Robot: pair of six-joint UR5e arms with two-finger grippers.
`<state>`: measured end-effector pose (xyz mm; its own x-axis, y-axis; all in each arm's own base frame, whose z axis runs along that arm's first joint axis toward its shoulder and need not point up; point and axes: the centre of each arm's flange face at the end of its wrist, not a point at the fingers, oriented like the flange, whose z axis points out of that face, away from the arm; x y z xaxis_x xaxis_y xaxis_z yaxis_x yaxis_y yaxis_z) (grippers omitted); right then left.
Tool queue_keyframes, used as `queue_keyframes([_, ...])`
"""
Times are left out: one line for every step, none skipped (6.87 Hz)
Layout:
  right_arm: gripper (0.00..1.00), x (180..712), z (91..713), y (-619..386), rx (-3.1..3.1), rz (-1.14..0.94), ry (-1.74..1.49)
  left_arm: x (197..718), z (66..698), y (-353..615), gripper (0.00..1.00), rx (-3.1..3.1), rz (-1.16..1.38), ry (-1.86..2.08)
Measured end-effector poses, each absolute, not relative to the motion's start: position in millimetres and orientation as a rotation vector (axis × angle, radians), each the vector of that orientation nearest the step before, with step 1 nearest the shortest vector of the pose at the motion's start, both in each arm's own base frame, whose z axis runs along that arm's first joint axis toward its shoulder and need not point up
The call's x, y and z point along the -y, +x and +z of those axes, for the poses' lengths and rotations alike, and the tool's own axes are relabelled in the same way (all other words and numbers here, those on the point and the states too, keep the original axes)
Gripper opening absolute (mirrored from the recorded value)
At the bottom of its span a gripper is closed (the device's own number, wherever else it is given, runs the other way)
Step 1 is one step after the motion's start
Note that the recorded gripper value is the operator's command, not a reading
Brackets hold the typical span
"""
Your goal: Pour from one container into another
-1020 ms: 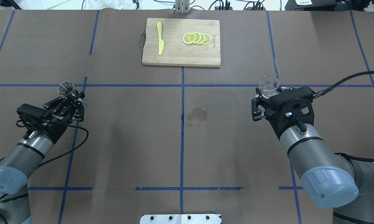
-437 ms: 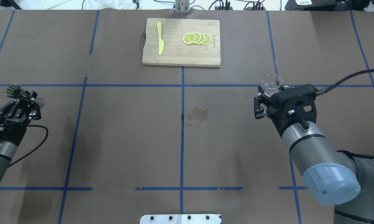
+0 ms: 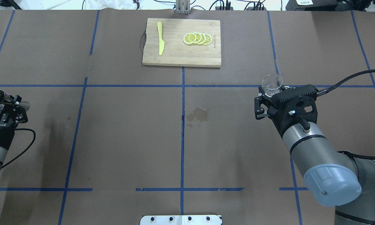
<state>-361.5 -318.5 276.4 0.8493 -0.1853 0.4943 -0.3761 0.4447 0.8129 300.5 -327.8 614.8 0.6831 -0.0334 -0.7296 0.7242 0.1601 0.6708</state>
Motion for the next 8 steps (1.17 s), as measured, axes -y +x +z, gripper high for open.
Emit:
queue_keyframes([0.0, 318.5, 275.7, -361.5, 0.575, 0.127, 1.121, 320.7, 617.2, 306.1, 0.0, -0.674, -0.598, 1.299])
queue_keyframes([0.0, 318.5, 274.9, -361.7, 0.577, 0.128, 1.121, 314.0, 617.5, 312.5, 0.0, -0.691, -0.588, 1.289])
queue_keyframes([0.0, 318.5, 274.5, -361.8, 0.578, 0.128, 1.122, 308.4, 617.6, 318.4, 0.0, -0.7, -0.574, 1.281])
queue_keyframes([0.0, 318.5, 273.9, -361.7, 0.579, 0.129, 1.122, 304.1, 617.9, 323.6, 0.0, -0.701, -0.558, 1.275])
queue_keyframes([0.0, 318.5, 273.4, -361.7, 0.58, 0.13, 1.122, 301.7, 618.1, 327.0, 0.0, -0.699, -0.546, 1.271])
queue_keyframes([0.0, 318.5, 273.1, -361.6, 0.581, 0.13, 1.122, 299.1, 618.3, 330.4, 0.0, -0.699, -0.534, 1.266])
queue_keyframes([0.0, 318.3, 272.5, -361.7, 0.582, 0.13, 1.123, 295.6, 618.3, 334.2, 0.0, -0.704, -0.521, 1.259])
queue_keyframes([0.0, 318.1, 272.0, -361.7, 0.583, 0.13, 1.123, 292.2, 618.6, 337.8, 0.0, -0.712, -0.508, 1.25])
